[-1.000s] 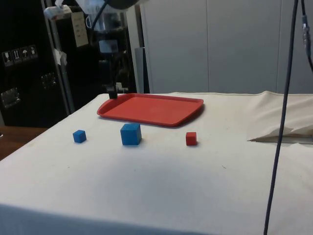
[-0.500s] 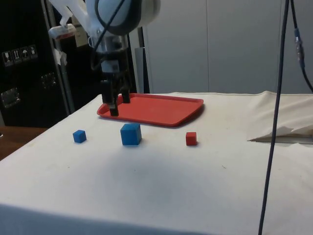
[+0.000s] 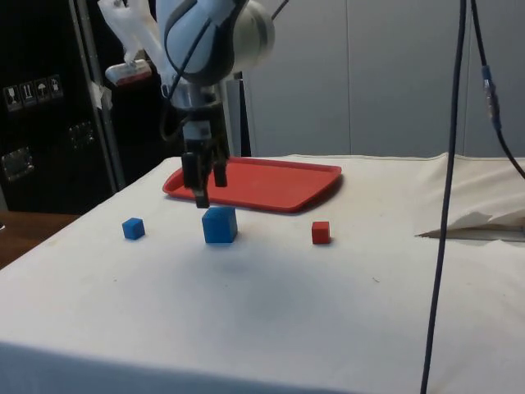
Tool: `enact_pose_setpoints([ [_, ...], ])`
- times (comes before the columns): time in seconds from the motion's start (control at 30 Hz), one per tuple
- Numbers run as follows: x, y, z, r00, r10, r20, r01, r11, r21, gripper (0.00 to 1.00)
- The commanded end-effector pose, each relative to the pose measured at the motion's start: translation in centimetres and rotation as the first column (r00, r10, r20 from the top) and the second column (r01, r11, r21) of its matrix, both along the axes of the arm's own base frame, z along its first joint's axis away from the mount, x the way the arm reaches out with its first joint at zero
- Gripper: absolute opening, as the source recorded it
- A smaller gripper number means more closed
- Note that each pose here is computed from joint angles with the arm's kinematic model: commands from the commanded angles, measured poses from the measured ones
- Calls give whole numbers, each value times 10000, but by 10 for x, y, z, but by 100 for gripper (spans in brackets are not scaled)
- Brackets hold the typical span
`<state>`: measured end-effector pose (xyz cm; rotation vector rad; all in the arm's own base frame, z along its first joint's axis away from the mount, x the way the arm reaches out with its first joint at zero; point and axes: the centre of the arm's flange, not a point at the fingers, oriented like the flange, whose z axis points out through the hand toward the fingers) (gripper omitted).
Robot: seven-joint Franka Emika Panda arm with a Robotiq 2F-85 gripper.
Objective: Pick up the largest block and place it onto the tray.
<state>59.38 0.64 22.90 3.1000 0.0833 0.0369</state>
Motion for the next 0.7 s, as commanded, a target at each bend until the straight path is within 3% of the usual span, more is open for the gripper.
enact_pose_setpoints([
  [0.0, 1, 1, -3, 10000, 9, 58, -9, 10000, 90, 100],
  [0.23, 0, 6, -11, 9999, 43, -106, -43, 10000, 56, 100],
  [0.43, 0, 12, -24, 9999, 83, -104, -82, 9999, 116, 100],
  [0.53, -1, 10, -26, 9997, 77, -223, -77, 10000, -1, 100],
  [0.57, -1, 9, -29, 9999, 85, -124, -85, 9999, 74, 100],
  [0.67, -1, 4, -37, 9998, 103, -146, -103, 9999, 14, 100],
])
